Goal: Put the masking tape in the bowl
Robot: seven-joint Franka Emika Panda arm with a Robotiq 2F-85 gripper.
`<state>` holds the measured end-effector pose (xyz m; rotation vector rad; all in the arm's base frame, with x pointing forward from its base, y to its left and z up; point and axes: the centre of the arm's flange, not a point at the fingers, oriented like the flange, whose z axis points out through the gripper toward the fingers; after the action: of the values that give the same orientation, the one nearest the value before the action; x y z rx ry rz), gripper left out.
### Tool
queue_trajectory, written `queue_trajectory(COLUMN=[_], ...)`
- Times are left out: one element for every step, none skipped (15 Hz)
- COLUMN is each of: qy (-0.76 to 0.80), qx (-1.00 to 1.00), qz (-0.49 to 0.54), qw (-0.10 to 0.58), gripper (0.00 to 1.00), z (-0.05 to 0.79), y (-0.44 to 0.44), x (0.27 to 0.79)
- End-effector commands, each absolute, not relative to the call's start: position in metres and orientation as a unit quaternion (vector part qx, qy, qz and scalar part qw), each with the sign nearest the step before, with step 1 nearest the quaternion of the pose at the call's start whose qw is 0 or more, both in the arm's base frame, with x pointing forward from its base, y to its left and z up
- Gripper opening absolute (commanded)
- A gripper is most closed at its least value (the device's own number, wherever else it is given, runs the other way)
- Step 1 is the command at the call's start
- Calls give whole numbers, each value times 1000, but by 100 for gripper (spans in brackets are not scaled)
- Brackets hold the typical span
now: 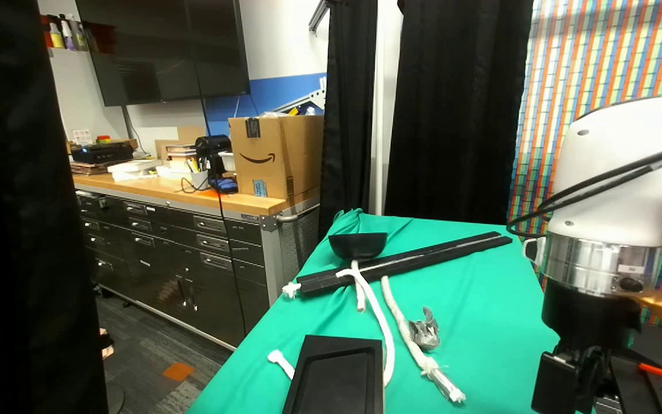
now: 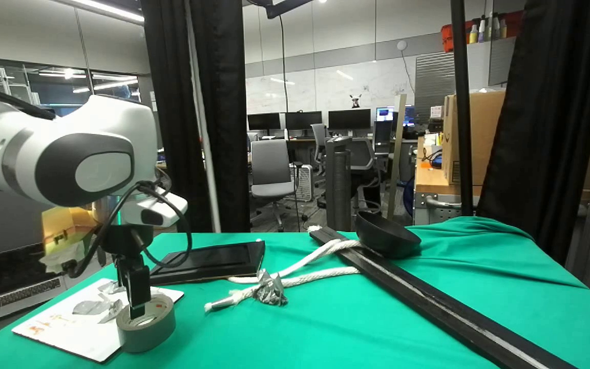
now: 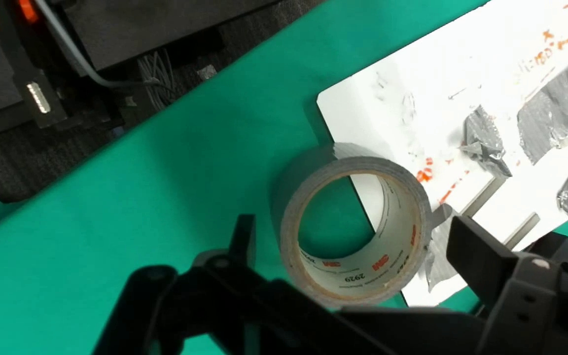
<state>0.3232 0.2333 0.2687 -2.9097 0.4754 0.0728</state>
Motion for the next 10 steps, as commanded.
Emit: queue_trajectory(qy=[174, 178, 180, 184, 185, 187, 188, 188, 186, 186], qx=[-980, -979, -978, -977, -977, -977, -976, -977, -977, -978], qz=[3, -4, -10, -17, -21, -26, -29, -32, -34, -35], qw=[100, 102, 103, 104, 105, 104, 103, 99, 96, 92], gripper=[100, 100, 100, 100, 100, 100, 100, 100, 100, 100], z=[246, 242, 238, 235, 233, 230, 228, 225, 223, 221], y=[242, 241, 240, 239, 238, 235, 233, 230, 227, 223], x=[330, 333, 336, 340, 342, 344, 346, 347, 348, 349])
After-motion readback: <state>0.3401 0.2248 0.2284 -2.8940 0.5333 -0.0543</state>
